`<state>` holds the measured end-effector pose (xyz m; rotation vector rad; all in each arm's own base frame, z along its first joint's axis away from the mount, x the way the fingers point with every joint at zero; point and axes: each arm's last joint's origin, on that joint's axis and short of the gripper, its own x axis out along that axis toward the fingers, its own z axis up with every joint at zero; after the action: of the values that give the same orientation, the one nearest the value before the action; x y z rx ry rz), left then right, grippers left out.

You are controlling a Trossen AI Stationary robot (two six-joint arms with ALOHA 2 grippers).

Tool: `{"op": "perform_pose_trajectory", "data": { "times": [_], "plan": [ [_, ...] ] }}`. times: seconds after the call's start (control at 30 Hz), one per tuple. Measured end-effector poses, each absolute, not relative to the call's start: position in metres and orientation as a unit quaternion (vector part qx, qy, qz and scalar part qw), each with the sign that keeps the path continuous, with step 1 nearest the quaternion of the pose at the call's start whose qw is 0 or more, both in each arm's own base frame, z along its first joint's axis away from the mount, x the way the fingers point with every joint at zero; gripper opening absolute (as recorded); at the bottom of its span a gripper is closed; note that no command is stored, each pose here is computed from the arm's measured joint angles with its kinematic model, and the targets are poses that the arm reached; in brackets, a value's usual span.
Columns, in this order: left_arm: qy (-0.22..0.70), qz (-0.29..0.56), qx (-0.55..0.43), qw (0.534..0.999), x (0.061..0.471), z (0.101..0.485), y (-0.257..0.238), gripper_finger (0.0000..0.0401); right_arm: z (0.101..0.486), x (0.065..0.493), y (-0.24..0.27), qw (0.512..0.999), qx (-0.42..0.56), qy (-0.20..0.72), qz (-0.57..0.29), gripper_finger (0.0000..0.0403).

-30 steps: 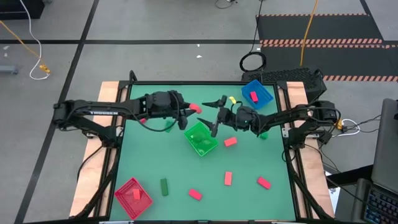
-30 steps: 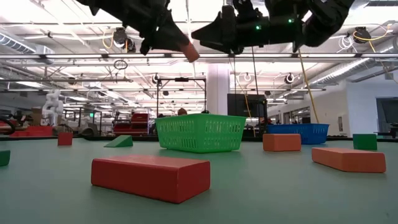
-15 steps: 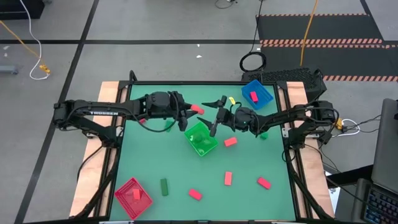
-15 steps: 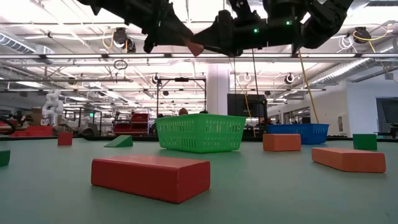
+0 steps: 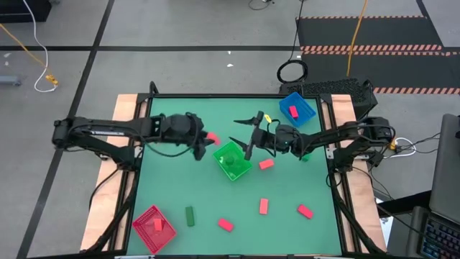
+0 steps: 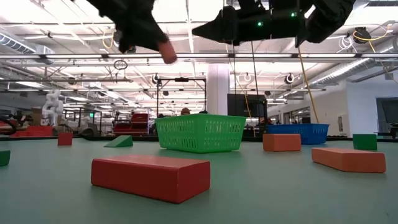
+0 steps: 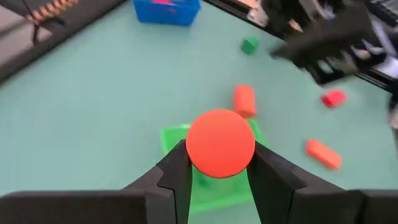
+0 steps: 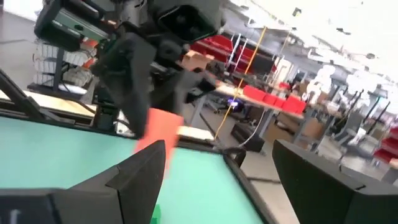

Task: Sort & place blocks by color
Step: Put the pink block into the red bin

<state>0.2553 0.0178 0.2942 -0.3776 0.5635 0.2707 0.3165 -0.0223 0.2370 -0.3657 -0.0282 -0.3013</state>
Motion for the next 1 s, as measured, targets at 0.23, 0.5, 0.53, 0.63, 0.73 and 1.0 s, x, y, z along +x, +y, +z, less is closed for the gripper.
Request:
{"op": "perform_pose_trajectory", "data": {
  "times": [0.23, 0.5, 0.53, 0.63, 0.73, 1.0],
  "plan": [
    [0.328, 0.048, -0.228, 0.916, 0.238, 0.294, -0.046, 0.0126, 0.250, 0.307, -0.023, 0.958, -0.203, 0.000, -0.201, 0.0288],
    [0.381, -0.020, -0.319, 0.867, 0.211, 0.291, -0.117, 0.0126, 0.262, 0.285, -0.024, 0.955, -0.190, -0.013, -0.226, 0.0288],
    [0.389, -0.026, -0.326, 0.861, 0.207, 0.290, -0.125, 0.0126, 0.264, 0.281, -0.024, 0.956, -0.185, -0.019, -0.227, 0.0288],
    [0.413, -0.059, -0.321, 0.850, 0.192, 0.288, -0.148, 0.0126, 0.270, 0.272, -0.023, 0.957, -0.176, -0.035, -0.229, 0.0288],
    [0.436, -0.081, -0.303, 0.843, 0.175, 0.284, -0.167, 0.0126, 0.272, 0.264, -0.023, 0.958, -0.169, -0.045, -0.229, 0.0288],
    [0.487, -0.104, -0.241, 0.833, 0.141, 0.267, -0.204, 0.0126, 0.278, 0.248, -0.022, 0.957, -0.164, -0.064, -0.231, 0.0288]
  ]
}}
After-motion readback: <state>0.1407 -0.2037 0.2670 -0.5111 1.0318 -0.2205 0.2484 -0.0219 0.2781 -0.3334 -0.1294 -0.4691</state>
